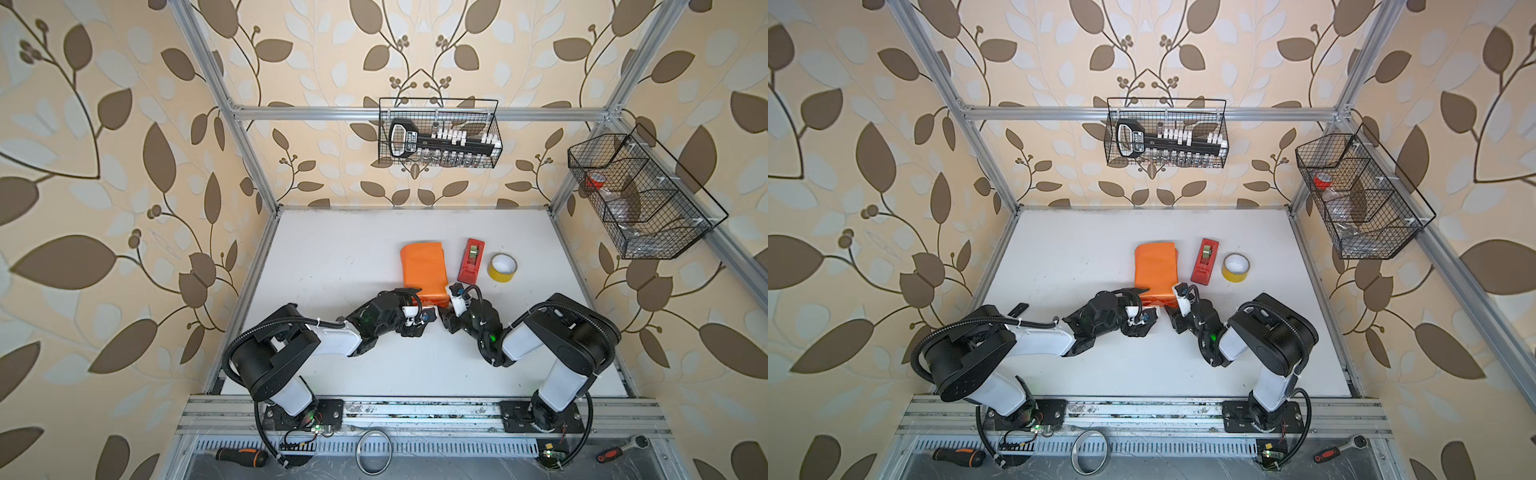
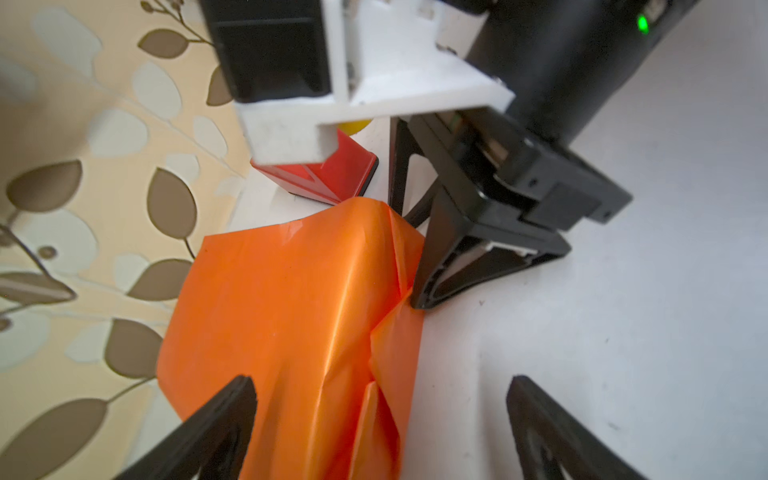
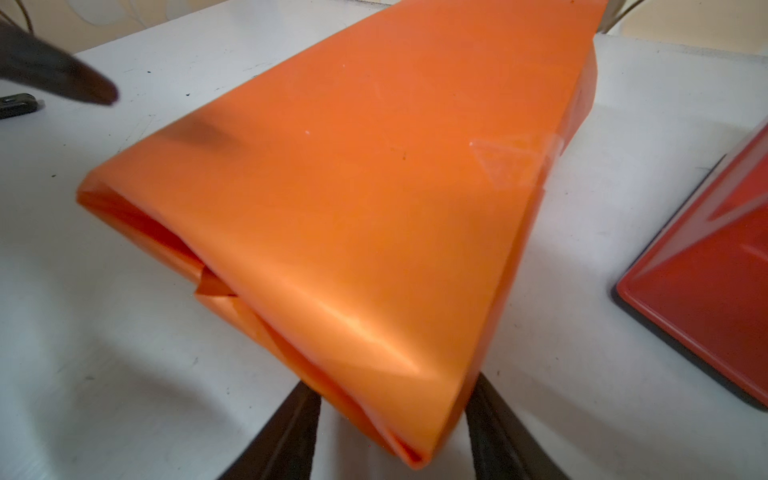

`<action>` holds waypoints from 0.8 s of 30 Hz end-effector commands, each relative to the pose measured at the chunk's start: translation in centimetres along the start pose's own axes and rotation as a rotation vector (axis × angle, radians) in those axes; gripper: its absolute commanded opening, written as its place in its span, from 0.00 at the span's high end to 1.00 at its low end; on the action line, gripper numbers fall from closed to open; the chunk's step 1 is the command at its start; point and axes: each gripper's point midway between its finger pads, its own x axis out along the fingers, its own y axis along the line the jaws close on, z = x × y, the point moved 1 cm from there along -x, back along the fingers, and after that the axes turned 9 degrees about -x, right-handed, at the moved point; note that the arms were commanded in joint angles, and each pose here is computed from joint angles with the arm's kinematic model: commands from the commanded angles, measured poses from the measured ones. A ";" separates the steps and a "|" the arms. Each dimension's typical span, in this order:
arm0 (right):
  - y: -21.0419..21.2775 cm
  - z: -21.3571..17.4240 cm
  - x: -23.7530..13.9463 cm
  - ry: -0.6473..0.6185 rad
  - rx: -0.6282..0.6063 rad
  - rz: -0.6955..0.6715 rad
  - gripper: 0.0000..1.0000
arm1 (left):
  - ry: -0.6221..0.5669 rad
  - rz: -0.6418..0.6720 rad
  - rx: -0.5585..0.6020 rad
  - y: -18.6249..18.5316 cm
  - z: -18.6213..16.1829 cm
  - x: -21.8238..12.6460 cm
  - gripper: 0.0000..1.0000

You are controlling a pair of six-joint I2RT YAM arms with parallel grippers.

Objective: Wrap the gift box in paper

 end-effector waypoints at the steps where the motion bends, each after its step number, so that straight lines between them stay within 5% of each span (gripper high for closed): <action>1: -0.4 0.7 0.3 -0.025 -0.005 -0.023 0.44 | 0.031 0.025 0.127 1.8 -0.4 0.3 0.01; 24: -0.4 0.6 0.4 -0.021 -0.002 -0.021 0.47 | 0.030 0.009 0.157 4.1 -2.7 3.2 0.01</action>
